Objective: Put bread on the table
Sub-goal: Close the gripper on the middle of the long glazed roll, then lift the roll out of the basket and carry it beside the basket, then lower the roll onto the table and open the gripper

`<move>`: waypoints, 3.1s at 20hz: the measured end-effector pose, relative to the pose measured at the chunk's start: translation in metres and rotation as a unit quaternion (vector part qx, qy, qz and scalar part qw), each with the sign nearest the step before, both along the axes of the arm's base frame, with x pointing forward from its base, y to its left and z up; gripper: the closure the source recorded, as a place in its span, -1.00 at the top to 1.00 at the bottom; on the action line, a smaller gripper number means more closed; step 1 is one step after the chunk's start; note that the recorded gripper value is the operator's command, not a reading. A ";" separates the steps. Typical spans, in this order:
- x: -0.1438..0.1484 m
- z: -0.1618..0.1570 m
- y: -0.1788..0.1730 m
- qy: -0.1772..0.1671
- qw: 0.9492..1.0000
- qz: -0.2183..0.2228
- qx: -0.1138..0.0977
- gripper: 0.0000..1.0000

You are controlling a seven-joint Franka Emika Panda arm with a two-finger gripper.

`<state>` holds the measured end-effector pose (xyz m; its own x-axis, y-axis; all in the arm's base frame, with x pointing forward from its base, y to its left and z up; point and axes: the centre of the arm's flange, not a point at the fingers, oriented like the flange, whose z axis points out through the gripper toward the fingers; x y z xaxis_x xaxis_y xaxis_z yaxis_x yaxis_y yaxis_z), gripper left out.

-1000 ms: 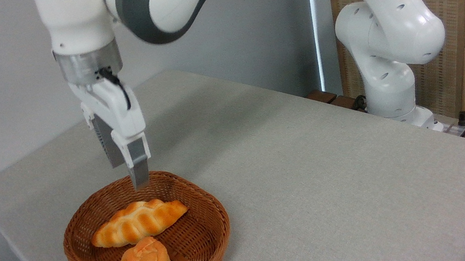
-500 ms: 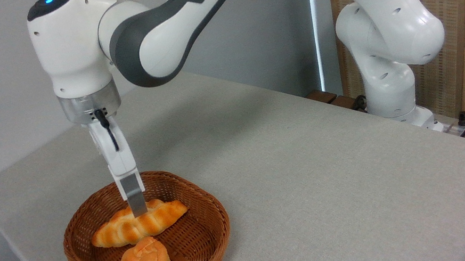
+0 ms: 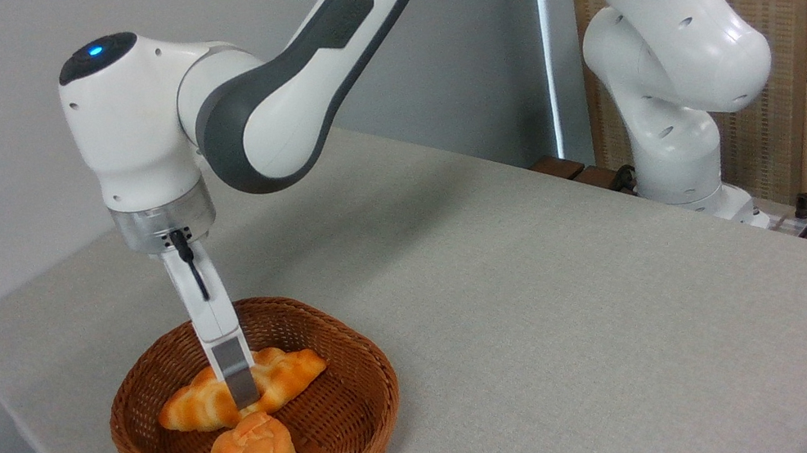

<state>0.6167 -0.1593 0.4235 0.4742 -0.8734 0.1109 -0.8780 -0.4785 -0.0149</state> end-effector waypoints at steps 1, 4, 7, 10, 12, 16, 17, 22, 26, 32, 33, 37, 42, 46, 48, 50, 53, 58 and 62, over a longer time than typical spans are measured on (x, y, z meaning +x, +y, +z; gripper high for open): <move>0.001 -0.001 -0.001 -0.002 1.000 0.000 0.000 1.00; 0.003 -0.001 -0.001 -0.012 1.000 0.000 -0.002 1.00; 0.005 -0.001 -0.001 -0.019 1.000 0.001 -0.003 0.98; 0.005 0.000 0.000 -0.020 1.000 0.002 -0.003 0.42; 0.005 0.000 0.000 -0.021 1.000 -0.008 -0.002 0.10; 0.005 0.000 0.000 -0.023 0.999 -0.026 0.000 -0.15; 0.005 0.000 0.000 -0.023 0.999 -0.026 0.000 -0.17; 0.006 0.000 0.001 -0.023 0.999 -0.026 0.000 -0.30; 0.006 0.001 0.001 -0.025 0.999 -0.025 0.000 -0.30; 0.006 0.033 0.011 -0.043 0.998 0.001 -0.036 -0.26; 0.004 0.042 0.015 -0.046 0.998 0.006 -0.040 -0.26; -0.019 0.087 0.050 -0.018 0.999 0.024 -0.037 -0.20; -0.063 0.129 0.065 0.042 0.998 0.017 -0.034 -0.20; -0.095 0.134 0.069 0.064 0.997 0.013 -0.034 -0.09; -0.114 0.126 0.071 0.075 0.997 0.011 -0.034 0.00; -0.132 0.114 0.069 0.089 0.995 0.007 -0.033 0.21; -0.151 0.089 0.055 0.114 0.993 -0.009 -0.026 0.58; -0.161 0.039 0.031 0.105 0.994 -0.025 -0.020 0.76; -0.165 0.029 0.029 0.108 0.994 -0.028 -0.018 1.00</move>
